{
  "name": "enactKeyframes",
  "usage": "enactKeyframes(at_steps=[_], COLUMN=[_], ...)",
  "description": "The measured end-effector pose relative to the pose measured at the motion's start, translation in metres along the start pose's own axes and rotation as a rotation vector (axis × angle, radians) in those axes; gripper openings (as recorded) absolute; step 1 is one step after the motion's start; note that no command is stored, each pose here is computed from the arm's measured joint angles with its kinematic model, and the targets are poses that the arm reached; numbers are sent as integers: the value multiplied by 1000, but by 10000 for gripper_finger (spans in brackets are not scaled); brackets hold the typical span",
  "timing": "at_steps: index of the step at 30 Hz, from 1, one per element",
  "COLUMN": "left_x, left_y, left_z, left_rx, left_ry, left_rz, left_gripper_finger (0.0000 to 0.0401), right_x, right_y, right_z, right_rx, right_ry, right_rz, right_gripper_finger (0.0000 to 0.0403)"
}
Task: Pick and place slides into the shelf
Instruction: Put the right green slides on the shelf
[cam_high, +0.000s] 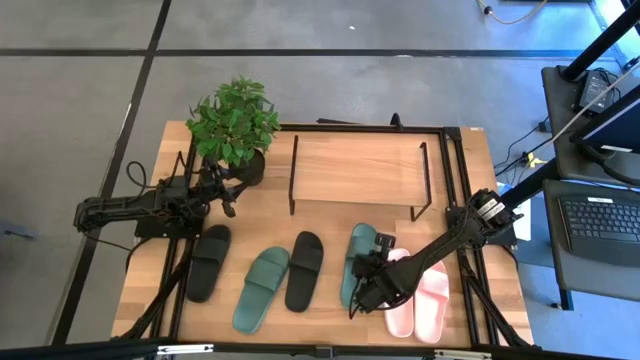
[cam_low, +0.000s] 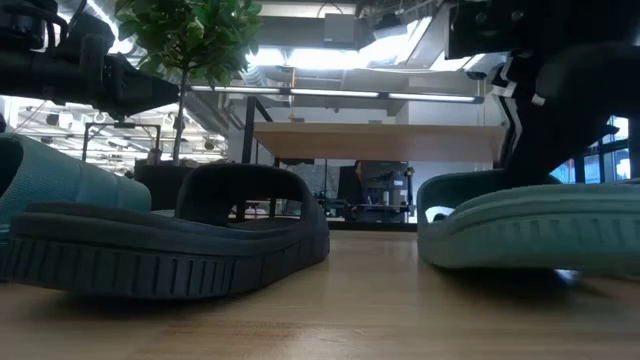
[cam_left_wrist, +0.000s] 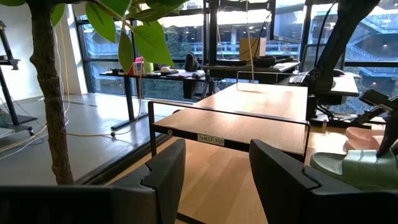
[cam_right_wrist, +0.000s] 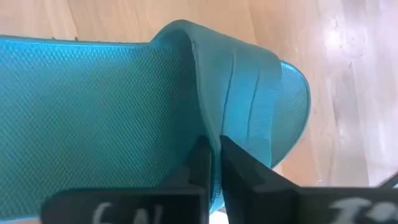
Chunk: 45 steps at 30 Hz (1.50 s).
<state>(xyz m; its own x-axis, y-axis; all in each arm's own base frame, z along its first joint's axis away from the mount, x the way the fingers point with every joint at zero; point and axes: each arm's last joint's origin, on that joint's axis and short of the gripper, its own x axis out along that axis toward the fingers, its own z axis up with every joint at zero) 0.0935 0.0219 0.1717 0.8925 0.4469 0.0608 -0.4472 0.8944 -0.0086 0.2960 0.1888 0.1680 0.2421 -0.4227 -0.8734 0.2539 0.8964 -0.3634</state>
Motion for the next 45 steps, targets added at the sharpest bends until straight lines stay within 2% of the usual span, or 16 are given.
enactKeyframes(at_steps=[6, 10, 14, 18, 26, 33, 39, 45], left_x=[0, 0, 0, 0, 0, 0, 0, 0], left_y=[0, 0, 0, 0, 0, 0, 0, 0], left_z=[0, 0, 0, 0, 0, 0, 0, 0], left_rx=[0, 0, -1, 0, 0, 3, 25, 26], left_ry=[0, 0, 0, 0, -1, 0, 0, 0], left_rz=[0, 0, 0, 0, 0, 0, 0, 0], left_gripper_finger=[171, 171, 171, 171, 171, 171, 171, 171], right_x=[-9, -37, -66, -94, -138, -159, -176, -175], right_y=[-2, -4, -8, -19, -49, -86, -133, -185], right_z=[4, 19, 35, 49, 62, 69, 59, 30], right_rx=[5, -30, -121, -202, -331, -329, -243, -138], right_ry=[-7, -73, -165, -238, -317, -352, -378, -381], right_rz=[28, 98, 132, 73, -125, -332, -318, -339], right_gripper_finger=[17, 17, 16, 16, 16, 16, 16, 16])
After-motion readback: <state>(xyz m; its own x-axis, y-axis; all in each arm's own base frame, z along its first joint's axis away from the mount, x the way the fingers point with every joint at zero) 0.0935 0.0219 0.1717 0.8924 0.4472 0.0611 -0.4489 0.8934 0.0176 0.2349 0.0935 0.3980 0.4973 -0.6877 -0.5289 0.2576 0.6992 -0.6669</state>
